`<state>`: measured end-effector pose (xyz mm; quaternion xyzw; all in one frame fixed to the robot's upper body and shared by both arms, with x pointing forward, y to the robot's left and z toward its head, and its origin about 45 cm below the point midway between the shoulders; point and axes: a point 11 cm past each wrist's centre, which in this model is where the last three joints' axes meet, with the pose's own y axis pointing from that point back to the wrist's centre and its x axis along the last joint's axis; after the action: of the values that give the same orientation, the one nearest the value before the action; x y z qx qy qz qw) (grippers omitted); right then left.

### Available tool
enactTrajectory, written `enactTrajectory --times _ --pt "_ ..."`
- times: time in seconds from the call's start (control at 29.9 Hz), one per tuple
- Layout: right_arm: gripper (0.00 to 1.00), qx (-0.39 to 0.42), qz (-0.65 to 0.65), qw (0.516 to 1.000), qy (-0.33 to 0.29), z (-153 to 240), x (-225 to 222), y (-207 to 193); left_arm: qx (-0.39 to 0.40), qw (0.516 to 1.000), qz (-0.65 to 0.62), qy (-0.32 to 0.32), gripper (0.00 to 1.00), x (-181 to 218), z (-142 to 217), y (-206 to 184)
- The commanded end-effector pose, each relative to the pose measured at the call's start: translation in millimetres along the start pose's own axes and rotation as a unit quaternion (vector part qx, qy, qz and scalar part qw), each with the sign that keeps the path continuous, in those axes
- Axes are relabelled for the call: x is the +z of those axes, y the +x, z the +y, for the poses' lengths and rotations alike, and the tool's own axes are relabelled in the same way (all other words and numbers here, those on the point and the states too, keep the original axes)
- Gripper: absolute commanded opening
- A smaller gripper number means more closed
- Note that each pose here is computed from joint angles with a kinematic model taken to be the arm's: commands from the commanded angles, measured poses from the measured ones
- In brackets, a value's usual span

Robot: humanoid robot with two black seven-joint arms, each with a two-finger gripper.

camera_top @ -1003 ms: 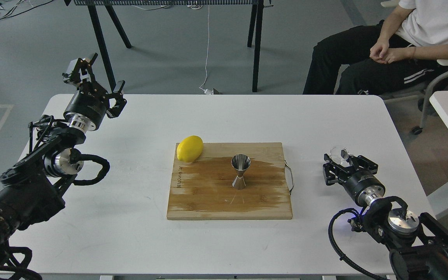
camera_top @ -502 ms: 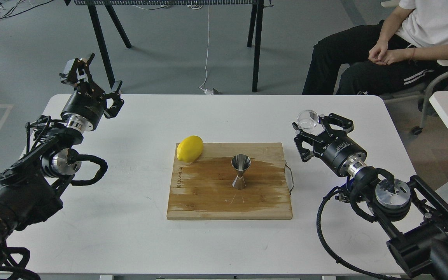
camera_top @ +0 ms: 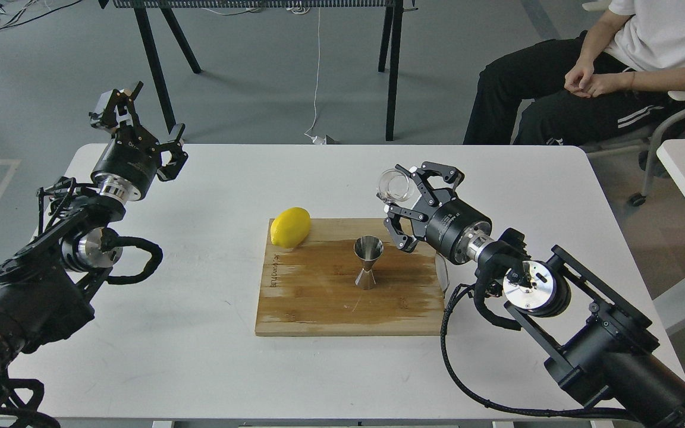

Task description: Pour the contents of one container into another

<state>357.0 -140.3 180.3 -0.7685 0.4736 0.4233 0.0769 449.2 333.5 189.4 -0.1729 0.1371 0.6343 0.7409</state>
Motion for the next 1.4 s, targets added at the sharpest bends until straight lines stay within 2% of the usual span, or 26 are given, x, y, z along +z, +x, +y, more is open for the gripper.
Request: enactTrajectory --times 0.0,0.13,0.53,0.67,1.37 --pt "0.26 0.006 0.047 0.999 -0.003 -0.4 3.9 0.8 0.0 1.0 0.0 0.0 1.0 0.3 0.1 0.3" --pt "0.26 0.016 0.113 0.993 0.001 0.0 7.4 2.2 0.004 1.0 -0.002 0.0 1.0 0.3 0.1 1.1" --pt "0.26 0.01 0.174 0.985 -0.014 -1.0 25.2 -1.7 0.01 1.0 -0.008 0.0 1.0 2.5 2.4 6.9" --pt "0.26 0.009 0.206 0.978 0.007 -0.9 22.8 -2.3 0.012 1.0 -0.009 0.0 1.0 3.1 2.5 7.6" --pt "0.26 -0.01 0.313 0.95 -0.002 2.2 47.7 -8.1 0.014 1.0 -0.011 0.0 1.0 4.2 3.4 9.8"
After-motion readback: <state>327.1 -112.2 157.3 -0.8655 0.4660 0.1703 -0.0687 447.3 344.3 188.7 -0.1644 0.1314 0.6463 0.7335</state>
